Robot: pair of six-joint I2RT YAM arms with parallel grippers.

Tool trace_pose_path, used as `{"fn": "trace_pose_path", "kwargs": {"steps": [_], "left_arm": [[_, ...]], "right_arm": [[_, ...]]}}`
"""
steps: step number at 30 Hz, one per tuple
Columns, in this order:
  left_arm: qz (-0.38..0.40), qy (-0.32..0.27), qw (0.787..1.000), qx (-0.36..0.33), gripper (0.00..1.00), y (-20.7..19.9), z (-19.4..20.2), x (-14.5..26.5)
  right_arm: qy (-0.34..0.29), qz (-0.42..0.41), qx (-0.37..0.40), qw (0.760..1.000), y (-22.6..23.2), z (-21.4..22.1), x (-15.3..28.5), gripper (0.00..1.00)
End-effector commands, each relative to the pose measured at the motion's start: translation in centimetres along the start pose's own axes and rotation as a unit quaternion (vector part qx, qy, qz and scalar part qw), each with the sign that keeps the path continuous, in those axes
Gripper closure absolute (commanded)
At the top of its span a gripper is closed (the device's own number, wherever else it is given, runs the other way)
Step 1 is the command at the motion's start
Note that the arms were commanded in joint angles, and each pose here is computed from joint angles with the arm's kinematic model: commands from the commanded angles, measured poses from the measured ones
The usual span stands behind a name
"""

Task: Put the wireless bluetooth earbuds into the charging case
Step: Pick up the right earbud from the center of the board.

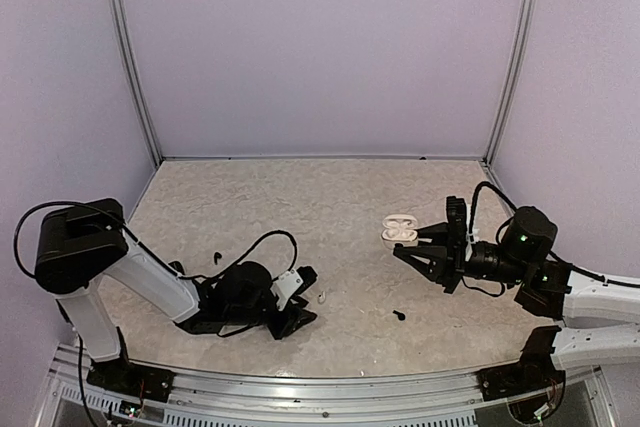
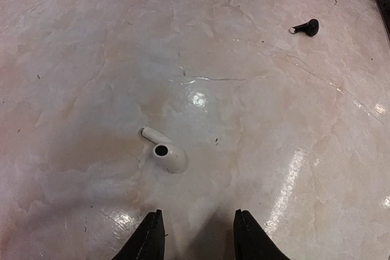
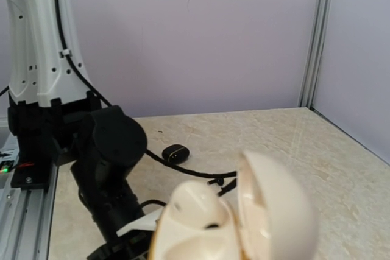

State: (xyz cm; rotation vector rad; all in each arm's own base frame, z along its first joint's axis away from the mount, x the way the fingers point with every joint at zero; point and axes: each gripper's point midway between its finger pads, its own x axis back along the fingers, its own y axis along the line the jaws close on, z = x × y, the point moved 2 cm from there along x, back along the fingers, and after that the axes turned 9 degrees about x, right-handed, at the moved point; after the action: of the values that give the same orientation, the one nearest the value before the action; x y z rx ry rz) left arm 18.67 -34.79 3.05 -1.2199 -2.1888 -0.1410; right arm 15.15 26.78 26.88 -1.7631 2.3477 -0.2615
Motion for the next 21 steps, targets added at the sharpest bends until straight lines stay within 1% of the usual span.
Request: {"fn": "trace_pose_path", "kwargs": {"steps": [1,12,16,21], "left_arm": [[0.023,-0.006,0.998,-0.055,0.60,0.0,-0.6,-1.2],[-0.004,0.005,0.999,-0.049,0.66,1.1,-0.5,-3.5],[-0.021,0.007,0.999,-0.047,0.70,1.8,-0.3,-3.8],[-0.048,0.014,0.998,-0.047,0.72,2.8,-0.1,-3.9]], "right_arm": [[-0.001,0.006,0.001,1.000,-0.2,-0.1,0.3,1.00],[0.003,0.007,0.001,1.000,-0.2,0.1,0.2,1.00],[0.003,0.008,0.001,1.000,-0.2,0.1,0.2,1.00],[0.004,0.007,0.000,1.000,-0.3,0.2,0.2,1.00]]}}
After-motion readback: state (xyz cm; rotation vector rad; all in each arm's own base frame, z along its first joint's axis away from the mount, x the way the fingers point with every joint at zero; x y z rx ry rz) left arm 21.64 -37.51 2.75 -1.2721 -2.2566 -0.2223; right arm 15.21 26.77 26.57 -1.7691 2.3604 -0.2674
